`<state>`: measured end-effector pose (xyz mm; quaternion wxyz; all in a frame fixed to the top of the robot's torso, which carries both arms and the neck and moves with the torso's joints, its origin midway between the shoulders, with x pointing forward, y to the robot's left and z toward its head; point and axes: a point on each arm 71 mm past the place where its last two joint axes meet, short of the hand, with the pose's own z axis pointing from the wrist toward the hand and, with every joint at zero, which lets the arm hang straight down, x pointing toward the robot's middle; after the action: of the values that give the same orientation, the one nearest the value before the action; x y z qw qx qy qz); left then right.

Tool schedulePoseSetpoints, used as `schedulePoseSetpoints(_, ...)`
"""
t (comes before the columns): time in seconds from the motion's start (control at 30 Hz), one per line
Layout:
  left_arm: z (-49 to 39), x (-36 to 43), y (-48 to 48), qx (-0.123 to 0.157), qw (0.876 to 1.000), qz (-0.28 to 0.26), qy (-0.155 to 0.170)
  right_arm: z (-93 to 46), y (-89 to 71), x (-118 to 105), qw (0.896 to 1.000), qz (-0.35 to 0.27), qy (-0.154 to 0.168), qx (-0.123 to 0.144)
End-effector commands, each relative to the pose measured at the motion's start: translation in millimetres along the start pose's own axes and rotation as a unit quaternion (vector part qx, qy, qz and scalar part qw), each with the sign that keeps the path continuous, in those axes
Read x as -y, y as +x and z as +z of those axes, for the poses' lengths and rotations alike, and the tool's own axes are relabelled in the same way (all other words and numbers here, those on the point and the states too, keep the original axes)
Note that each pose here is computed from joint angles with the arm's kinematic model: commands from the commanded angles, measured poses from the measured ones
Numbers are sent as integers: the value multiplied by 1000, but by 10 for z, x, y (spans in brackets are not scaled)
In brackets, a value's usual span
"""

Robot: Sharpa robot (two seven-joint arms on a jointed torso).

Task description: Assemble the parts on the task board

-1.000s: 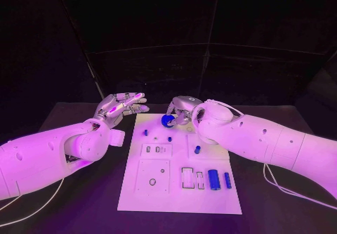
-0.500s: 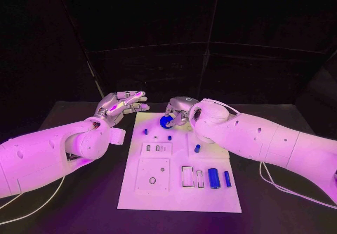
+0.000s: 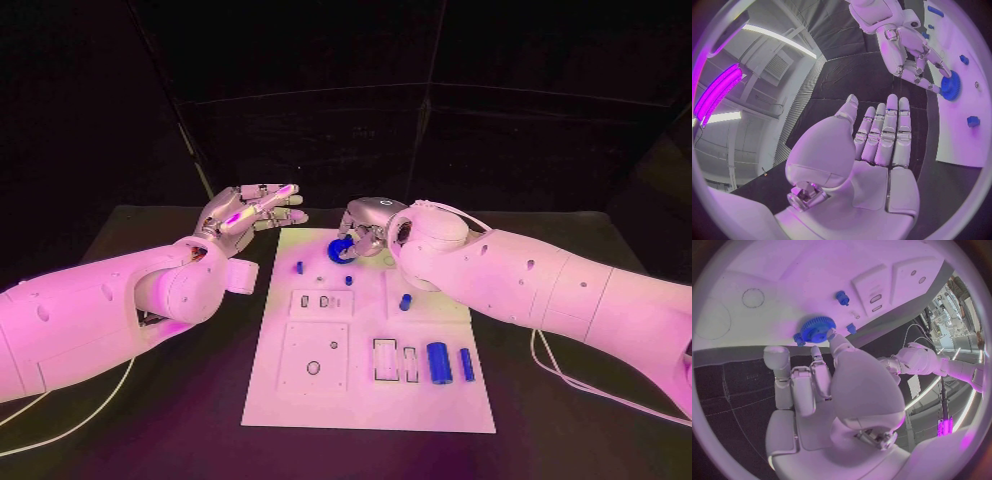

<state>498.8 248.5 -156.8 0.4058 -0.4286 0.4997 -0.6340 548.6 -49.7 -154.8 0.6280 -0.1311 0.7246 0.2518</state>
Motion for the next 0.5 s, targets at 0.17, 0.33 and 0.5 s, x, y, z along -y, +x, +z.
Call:
schedulePoseSetpoints(0.17,8,13,14,-6,1000,-3,2,12,-8,-11,1000,-4,-3,0)
schedulePoseSetpoints(0.33,9,14,14,-6,1000,-3,2,14,14,-6,1000,-8,-2,-15)
schedulePoseSetpoints(0.5,9,15,13,-6,1000,-3,2,9,19,4,1000,-9,-1,-18)
